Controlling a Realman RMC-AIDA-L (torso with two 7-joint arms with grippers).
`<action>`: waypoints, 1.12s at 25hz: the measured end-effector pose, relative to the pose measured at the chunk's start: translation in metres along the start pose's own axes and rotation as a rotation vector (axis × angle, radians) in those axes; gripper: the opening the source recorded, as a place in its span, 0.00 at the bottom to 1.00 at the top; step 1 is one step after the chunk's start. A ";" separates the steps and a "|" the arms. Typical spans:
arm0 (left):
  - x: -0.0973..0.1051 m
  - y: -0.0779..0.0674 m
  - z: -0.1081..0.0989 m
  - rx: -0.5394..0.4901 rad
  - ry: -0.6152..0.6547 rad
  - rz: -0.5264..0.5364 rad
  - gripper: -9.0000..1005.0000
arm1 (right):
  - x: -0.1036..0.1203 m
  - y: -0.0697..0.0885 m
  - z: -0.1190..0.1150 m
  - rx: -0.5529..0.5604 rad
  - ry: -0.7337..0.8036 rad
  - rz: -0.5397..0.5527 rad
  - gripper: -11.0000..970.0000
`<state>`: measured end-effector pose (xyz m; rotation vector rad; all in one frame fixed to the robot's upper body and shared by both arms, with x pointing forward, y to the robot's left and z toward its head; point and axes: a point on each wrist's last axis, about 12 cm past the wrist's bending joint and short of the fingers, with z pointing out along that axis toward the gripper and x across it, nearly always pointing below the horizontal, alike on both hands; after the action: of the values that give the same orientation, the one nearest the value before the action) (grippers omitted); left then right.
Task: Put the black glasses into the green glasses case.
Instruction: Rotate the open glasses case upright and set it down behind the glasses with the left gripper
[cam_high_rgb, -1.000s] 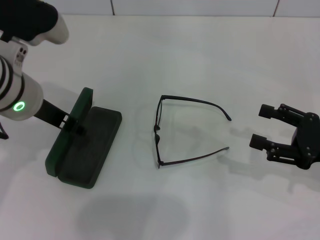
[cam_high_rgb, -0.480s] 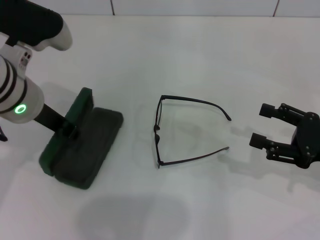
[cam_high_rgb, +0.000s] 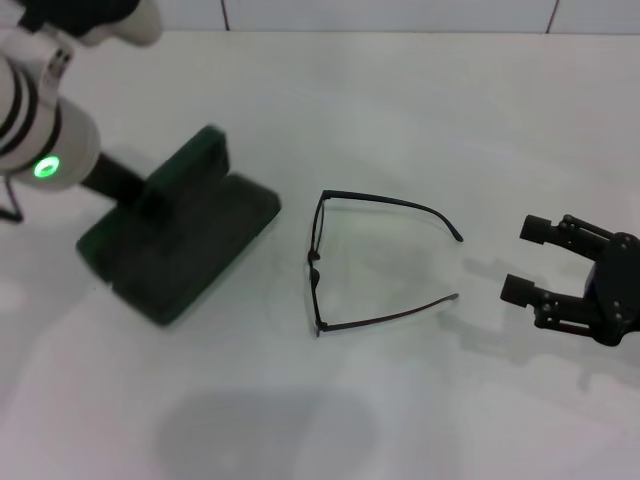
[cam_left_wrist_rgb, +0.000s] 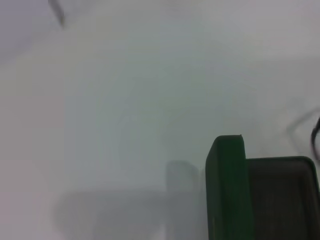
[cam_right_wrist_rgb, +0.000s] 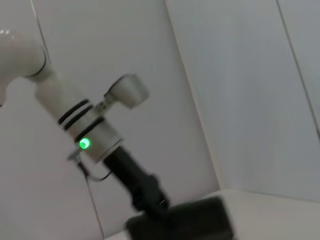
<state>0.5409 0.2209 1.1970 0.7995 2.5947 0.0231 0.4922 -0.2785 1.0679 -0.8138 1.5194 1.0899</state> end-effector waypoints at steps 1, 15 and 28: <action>-0.007 -0.001 -0.003 -0.007 -0.028 0.039 0.20 | 0.000 0.001 0.000 -0.007 0.001 0.000 0.88; -0.082 -0.029 0.041 -0.178 -0.383 0.755 0.20 | 0.011 0.011 0.006 -0.057 0.016 0.049 0.88; -0.083 -0.072 0.081 0.003 -0.343 0.948 0.20 | 0.015 0.014 0.003 -0.047 0.004 0.070 0.87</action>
<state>0.5971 0.1075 1.1464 1.7690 1.7025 0.1424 0.4767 -0.2703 1.0564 -0.8006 1.5407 1.1802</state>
